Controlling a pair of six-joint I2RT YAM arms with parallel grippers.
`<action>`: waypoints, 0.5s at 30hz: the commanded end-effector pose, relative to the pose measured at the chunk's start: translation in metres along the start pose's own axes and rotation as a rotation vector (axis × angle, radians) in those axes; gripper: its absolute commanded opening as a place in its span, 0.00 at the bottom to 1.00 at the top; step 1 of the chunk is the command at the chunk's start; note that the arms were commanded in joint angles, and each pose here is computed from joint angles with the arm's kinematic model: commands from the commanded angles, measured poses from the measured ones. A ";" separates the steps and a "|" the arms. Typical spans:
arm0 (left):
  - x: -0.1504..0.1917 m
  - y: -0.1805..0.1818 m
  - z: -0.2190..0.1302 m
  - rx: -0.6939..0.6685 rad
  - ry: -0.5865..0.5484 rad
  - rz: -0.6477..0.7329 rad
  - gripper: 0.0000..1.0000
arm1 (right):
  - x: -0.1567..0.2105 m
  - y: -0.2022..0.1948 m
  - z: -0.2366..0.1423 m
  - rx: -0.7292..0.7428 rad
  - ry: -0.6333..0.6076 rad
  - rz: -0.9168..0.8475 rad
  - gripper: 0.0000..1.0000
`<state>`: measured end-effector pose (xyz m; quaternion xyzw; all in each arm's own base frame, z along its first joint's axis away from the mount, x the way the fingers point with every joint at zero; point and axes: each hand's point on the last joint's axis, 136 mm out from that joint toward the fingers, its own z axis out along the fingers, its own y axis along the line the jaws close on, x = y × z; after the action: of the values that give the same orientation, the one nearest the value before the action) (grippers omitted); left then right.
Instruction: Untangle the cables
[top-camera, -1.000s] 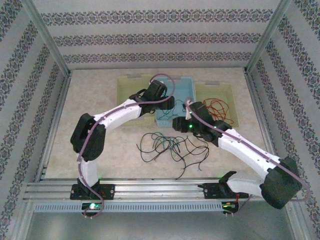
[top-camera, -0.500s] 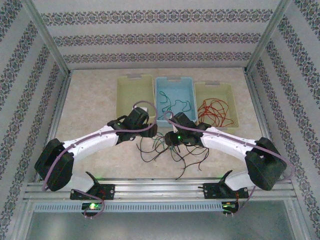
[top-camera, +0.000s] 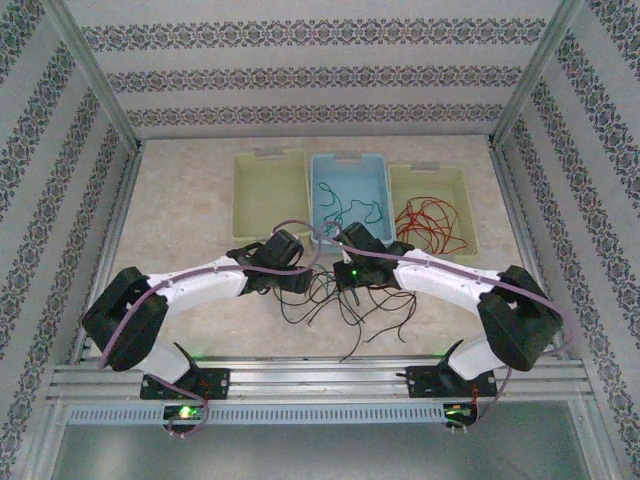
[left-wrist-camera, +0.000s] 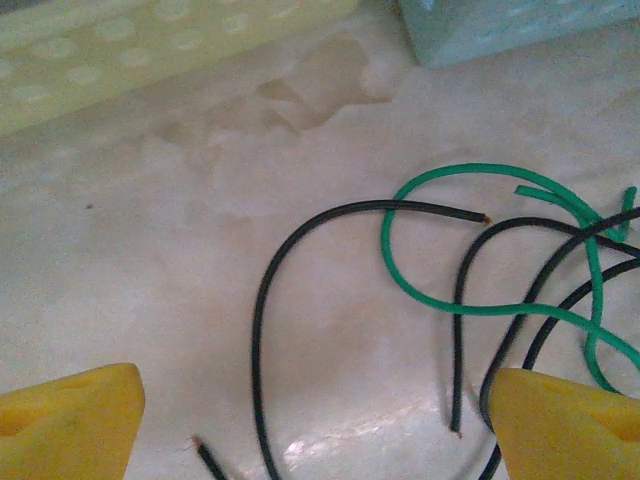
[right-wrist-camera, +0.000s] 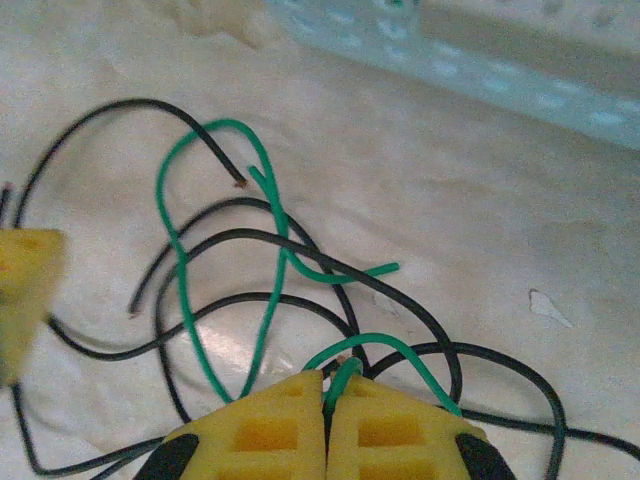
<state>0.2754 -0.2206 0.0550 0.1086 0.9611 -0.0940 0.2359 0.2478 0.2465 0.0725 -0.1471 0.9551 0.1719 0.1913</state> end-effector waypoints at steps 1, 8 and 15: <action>-0.020 -0.026 0.002 0.072 -0.055 0.030 0.88 | -0.016 0.012 -0.022 -0.060 -0.071 -0.022 0.00; -0.013 -0.038 0.032 0.092 0.003 0.040 0.87 | -0.028 0.014 -0.046 -0.193 -0.167 0.100 0.00; 0.002 -0.033 0.045 0.063 0.052 0.059 0.84 | -0.046 -0.012 -0.073 -0.242 -0.324 0.267 0.00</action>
<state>0.2898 -0.2546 0.0266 0.1266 0.9610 -0.1110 0.2194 0.2621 0.2174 0.1311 -0.0434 0.9165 0.2888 0.2733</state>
